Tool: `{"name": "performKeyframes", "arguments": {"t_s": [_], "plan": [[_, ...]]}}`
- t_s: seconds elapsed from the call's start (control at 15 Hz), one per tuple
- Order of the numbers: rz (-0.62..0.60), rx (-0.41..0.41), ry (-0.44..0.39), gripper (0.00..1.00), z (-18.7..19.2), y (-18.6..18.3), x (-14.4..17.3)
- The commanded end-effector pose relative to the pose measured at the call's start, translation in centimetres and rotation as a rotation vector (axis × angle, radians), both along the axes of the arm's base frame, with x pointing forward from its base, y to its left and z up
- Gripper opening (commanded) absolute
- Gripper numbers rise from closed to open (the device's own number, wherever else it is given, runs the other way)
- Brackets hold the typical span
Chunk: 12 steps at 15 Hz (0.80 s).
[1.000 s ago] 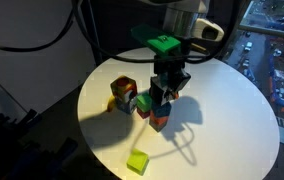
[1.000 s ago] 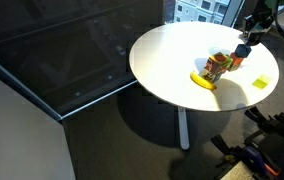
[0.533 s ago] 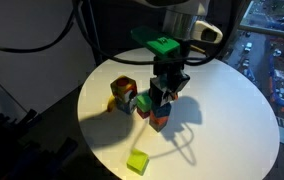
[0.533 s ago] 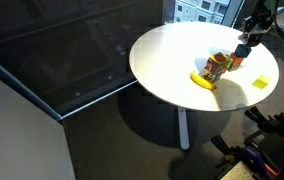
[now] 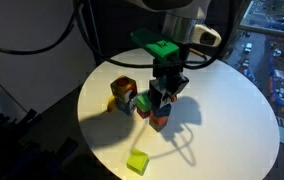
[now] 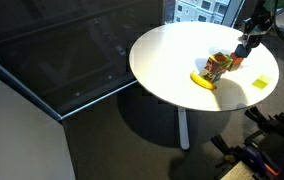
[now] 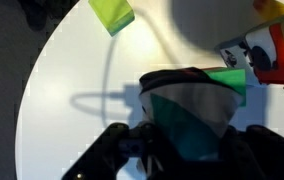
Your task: Move the soft cube from the top of the left stack and place it on the blue block on the right stack
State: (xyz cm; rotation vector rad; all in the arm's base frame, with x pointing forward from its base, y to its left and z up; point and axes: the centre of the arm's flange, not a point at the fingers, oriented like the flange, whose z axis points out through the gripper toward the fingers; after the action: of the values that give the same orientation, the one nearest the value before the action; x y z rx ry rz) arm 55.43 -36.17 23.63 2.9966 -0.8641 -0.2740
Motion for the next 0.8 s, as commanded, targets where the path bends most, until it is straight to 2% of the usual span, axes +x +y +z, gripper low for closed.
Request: {"name": "performKeyframes", "arguments": {"t_s": [0.0, 0.2, 0.27, 0.4, 0.73], "plan": [[-0.009, 0.033, -0.003, 0.16, 0.03, -0.68, 0.34], [-0.01, 0.033, 0.0, 0.2, -0.15, -0.77, 0.29], [-0.011, 0.031, 0.0, 0.49, -0.19, -0.79, 0.27], [-0.01, 0.032, 0.0, 0.56, -0.19, -0.81, 0.23], [-0.008, 0.03, 0.0, 0.96, -0.21, -0.78, 0.23]]}}
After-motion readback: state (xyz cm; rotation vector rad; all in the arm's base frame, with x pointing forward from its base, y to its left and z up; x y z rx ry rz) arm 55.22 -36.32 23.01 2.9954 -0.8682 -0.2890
